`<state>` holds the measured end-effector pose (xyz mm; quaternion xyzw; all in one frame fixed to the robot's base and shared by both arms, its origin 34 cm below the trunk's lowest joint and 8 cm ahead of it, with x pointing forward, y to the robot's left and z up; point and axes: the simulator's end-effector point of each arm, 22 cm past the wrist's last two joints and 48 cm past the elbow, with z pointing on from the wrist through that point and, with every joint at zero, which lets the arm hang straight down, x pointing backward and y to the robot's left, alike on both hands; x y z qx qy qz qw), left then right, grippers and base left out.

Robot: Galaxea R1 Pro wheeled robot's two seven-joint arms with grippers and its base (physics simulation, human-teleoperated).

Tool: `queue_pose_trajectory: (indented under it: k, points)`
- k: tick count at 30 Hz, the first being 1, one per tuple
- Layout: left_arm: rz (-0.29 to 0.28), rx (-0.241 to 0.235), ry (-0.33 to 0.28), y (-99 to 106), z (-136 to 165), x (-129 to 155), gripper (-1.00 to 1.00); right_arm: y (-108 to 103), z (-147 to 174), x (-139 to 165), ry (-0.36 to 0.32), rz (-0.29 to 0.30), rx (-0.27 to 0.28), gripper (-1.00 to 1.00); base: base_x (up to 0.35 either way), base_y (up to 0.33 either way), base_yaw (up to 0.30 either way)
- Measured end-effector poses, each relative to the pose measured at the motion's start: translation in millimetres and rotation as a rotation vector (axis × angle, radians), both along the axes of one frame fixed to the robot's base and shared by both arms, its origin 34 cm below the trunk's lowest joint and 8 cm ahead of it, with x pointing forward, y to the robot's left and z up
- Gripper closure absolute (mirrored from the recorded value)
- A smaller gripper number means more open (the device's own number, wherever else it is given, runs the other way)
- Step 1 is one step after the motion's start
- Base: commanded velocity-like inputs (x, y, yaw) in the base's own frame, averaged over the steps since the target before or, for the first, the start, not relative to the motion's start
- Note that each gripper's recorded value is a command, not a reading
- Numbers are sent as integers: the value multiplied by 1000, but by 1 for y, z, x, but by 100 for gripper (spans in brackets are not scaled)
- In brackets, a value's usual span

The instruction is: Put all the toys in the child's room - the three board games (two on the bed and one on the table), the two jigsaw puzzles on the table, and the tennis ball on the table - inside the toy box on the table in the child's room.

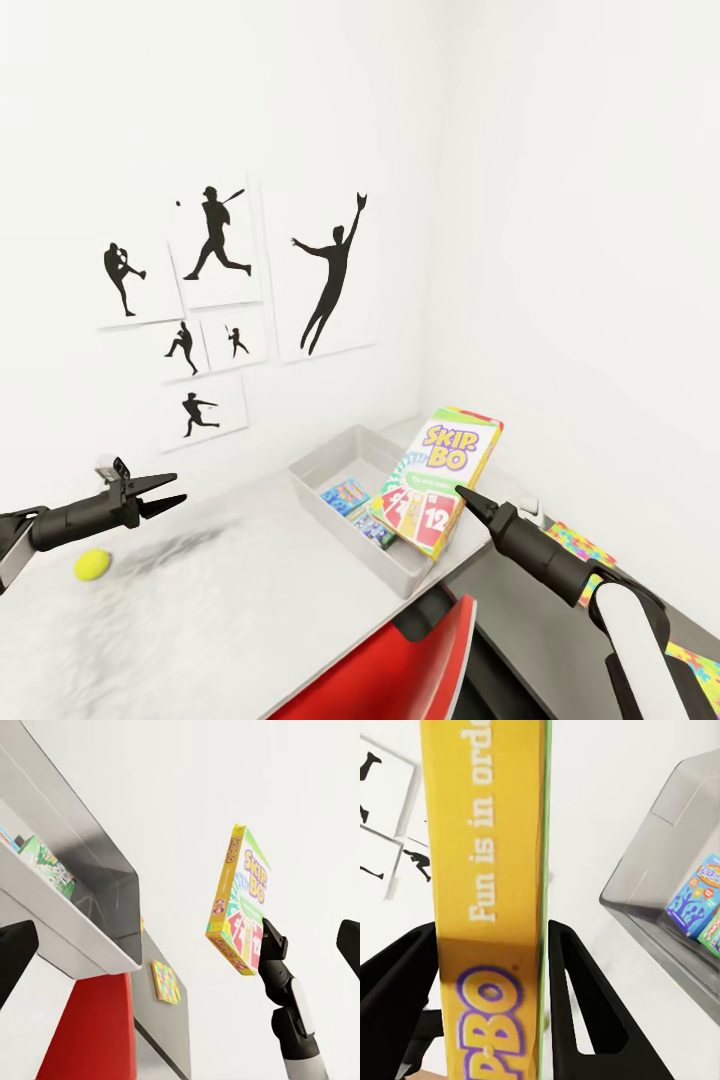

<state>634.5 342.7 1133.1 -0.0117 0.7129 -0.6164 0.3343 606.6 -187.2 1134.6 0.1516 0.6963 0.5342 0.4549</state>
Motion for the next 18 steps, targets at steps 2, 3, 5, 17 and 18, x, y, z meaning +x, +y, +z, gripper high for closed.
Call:
queue_pose_trajectory:
  k: [2,3,5,17,18]
  points:
    - [0,0,0,0,0,0,-100,0,0,0,0,0,1,100,16,0,0]
    - [0,0,0,0,0,0,-100,1,0,0,0,0,1,100,14,0,0]
    - [-1,-1,1,-1,0,0,-100,1,0,0,0,0,2,100,41,0,0]
    - [-1,-2,0,-1,0,0,-100,1,1,0,-3,-2,2,100,64,-9,0]
    - [-1,-2,0,-1,0,0,-100,1,1,0,-4,-3,2,100,99,-50,0]
